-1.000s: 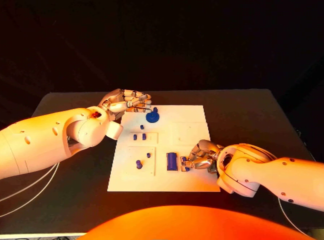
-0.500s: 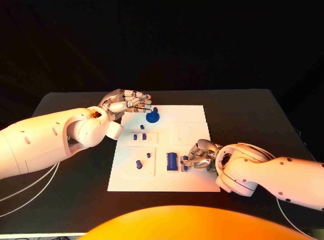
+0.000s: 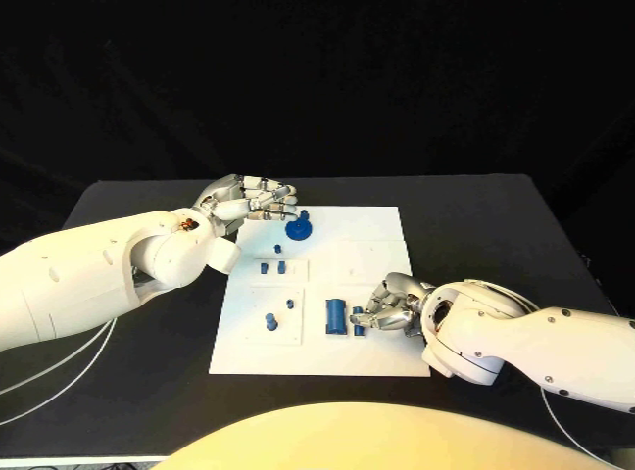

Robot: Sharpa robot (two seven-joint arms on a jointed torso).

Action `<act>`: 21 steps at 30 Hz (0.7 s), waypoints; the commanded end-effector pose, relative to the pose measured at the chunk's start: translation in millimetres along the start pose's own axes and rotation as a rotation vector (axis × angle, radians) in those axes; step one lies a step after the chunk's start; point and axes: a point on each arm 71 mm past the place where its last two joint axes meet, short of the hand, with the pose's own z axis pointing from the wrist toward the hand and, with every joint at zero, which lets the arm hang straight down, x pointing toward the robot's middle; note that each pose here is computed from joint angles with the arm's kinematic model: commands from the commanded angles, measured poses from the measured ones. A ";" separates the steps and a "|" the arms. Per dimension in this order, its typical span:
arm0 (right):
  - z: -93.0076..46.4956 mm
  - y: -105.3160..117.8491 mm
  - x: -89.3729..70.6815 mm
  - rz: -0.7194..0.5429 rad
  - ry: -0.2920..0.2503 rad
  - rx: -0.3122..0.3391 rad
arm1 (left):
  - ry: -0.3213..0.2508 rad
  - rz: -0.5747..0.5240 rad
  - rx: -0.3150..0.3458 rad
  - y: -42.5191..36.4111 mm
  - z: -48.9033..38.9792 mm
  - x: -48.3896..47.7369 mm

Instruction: Assemble the parts on the task board

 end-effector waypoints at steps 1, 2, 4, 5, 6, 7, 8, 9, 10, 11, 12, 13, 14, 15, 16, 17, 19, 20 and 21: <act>-1.0 1.6 1.2 -0.019 0.011 -0.024 | 0.017 -0.009 0.005 -0.8 0.4 2.3; -1.2 1.0 0.7 -0.020 0.008 -0.024 | 0.017 -0.009 0.005 -0.8 0.4 2.2; -1.8 0.0 -0.5 -0.021 -0.002 -0.027 | 0.017 -0.008 0.005 -0.8 0.3 2.1; -2.1 -0.3 -1.0 -0.022 -0.007 -0.029 | 0.017 -0.008 0.005 -0.9 0.3 2.1; -2.4 -0.6 -1.6 -0.023 -0.012 -0.031 | 0.017 -0.008 0.005 -0.9 0.3 2.1; -2.8 -1.1 -2.5 -0.025 -0.020 -0.036 | 0.016 -0.008 0.005 -0.9 0.2 2.1; -3.7 -1.6 -4.3 -0.024 -0.036 -0.050 | 0.016 -0.008 0.006 -0.9 0.1 2.0; -4.5 -1.9 -6.0 -0.020 -0.050 -0.065 | 0.016 -0.008 0.006 -0.9 0.1 1.9; -5.3 -2.3 -7.9 -0.017 -0.067 -0.082 | 0.016 -0.008 0.006 -1.0 0.0 1.9; -6.3 -2.6 -10.0 -0.016 -0.085 -0.101 | 0.016 -0.008 0.006 -1.0 -0.1 1.8; -7.1 -2.8 -11.7 -0.016 -0.100 -0.118 | 0.015 -0.008 0.006 -1.0 -0.2 1.7; -7.7 -2.9 -13.1 -0.017 -0.112 -0.132 | 0.015 -0.008 0.006 -1.0 -0.3 1.6; -8.7 -2.9 -15.1 -0.021 -0.130 -0.155 | 0.015 -0.007 0.006 -1.0 -0.4 1.4; -9.8 -2.8 -17.2 -0.029 -0.149 -0.181 | 0.014 -0.007 0.006 -1.0 -0.6 1.1; -10.4 -2.5 -18.3 -0.035 -0.160 -0.198 | 0.013 -0.007 0.006 -1.1 -0.6 1.0; -11.0 -2.1 -19.2 -0.041 -0.168 -0.216 | 0.013 -0.007 0.006 -1.1 -0.7 1.0; -12.2 -1.0 -20.7 -0.050 -0.184 -0.253 | 0.014 -0.007 0.006 -1.1 -0.7 1.0; -12.7 -0.3 -21.3 -0.054 -0.192 -0.272 | 0.014 -0.007 0.006 -1.1 -0.7 1.1; -13.2 0.3 -21.7 -0.057 -0.199 -0.290 | 0.014 -0.007 0.006 -1.1 -0.7 1.2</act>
